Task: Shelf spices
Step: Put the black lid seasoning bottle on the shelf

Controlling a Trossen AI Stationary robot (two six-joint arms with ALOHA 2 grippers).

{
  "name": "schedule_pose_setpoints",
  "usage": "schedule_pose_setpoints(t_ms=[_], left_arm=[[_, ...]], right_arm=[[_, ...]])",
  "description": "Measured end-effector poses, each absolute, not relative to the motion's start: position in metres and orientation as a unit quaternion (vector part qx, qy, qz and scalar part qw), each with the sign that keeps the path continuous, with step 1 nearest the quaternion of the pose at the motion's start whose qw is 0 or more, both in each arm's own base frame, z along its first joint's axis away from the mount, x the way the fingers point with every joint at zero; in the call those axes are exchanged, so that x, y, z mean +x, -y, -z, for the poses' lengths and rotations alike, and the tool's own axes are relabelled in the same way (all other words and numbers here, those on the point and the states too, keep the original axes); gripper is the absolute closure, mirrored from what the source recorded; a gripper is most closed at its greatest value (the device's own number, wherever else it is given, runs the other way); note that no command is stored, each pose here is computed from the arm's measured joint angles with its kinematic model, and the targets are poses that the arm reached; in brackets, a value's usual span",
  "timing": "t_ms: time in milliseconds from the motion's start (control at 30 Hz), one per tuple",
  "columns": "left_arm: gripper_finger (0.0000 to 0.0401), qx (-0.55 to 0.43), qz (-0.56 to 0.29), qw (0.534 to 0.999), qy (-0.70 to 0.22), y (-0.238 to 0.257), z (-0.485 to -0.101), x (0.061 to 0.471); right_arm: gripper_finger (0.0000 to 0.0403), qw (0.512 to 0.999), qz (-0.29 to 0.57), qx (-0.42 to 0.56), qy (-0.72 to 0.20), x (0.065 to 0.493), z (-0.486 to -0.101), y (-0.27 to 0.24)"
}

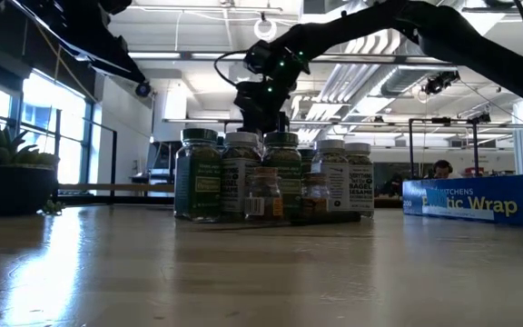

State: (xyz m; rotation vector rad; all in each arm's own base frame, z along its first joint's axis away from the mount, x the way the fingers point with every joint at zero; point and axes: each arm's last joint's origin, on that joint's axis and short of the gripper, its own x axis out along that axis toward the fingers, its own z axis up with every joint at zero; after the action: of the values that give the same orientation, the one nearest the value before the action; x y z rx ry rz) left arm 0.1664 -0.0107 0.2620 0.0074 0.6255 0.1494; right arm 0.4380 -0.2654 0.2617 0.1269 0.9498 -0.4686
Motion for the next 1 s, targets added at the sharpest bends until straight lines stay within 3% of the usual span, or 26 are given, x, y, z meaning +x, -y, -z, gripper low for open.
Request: schedule_pose_setpoints(t_ms=[1000], left_arm=[[0.0213, 0.004, -0.072, 0.949, -0.308, 0.0108, -0.2620, 0.1664]], right_arm=[[0.0200, 0.864, 0.217, 0.073, -0.448, 0.4386, -0.2618, 0.2649]])
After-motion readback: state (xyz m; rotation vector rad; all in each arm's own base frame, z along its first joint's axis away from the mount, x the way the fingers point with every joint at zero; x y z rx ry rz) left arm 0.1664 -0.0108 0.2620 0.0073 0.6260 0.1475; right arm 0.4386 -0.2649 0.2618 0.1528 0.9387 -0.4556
